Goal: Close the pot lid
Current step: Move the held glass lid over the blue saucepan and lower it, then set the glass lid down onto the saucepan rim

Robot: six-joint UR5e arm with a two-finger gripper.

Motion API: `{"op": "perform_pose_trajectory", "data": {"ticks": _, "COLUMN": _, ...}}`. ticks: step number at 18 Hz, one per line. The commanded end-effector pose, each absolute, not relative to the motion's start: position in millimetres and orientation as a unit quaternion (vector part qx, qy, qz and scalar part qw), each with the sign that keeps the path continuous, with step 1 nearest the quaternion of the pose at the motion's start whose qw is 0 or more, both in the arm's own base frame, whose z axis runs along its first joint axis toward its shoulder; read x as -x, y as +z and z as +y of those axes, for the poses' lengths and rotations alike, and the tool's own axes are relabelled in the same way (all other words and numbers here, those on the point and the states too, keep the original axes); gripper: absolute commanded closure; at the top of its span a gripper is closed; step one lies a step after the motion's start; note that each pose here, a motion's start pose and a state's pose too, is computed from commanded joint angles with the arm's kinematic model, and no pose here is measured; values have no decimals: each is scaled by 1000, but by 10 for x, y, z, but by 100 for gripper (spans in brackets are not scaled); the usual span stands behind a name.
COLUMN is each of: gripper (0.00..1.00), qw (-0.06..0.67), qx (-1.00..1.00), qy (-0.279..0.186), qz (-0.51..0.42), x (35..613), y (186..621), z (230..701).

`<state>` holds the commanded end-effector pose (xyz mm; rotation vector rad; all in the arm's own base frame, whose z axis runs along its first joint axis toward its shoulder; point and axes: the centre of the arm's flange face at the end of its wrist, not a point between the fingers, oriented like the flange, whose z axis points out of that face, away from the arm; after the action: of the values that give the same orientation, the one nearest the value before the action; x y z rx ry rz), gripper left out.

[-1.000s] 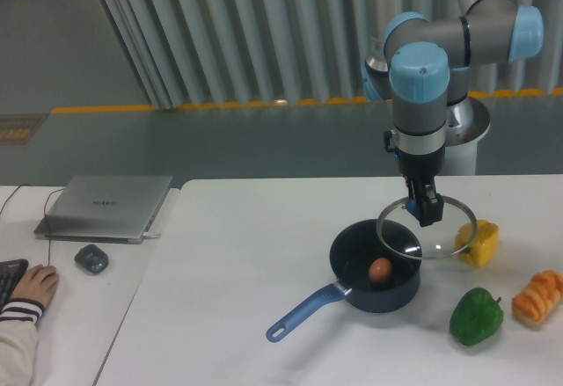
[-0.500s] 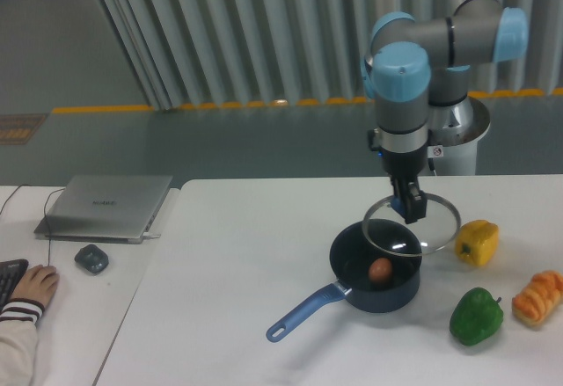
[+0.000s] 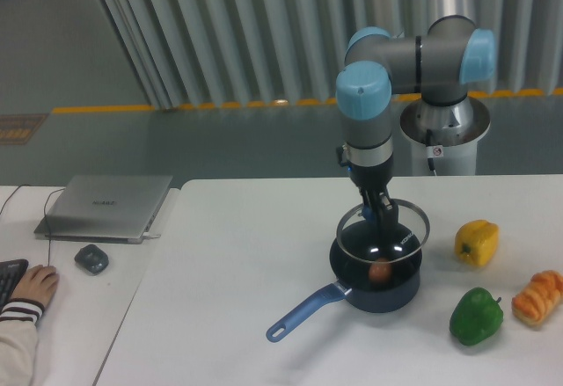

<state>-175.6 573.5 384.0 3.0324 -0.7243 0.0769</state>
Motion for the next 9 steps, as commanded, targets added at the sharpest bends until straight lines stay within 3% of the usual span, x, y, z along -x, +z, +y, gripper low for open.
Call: {"op": "perform_pose_trajectory", "data": {"ticks": 9, "gripper": 78, "qw": 9, "qx": -969, "qy": 24, "qz": -245, "x": 1720, "y": 3654, "z": 5896}}
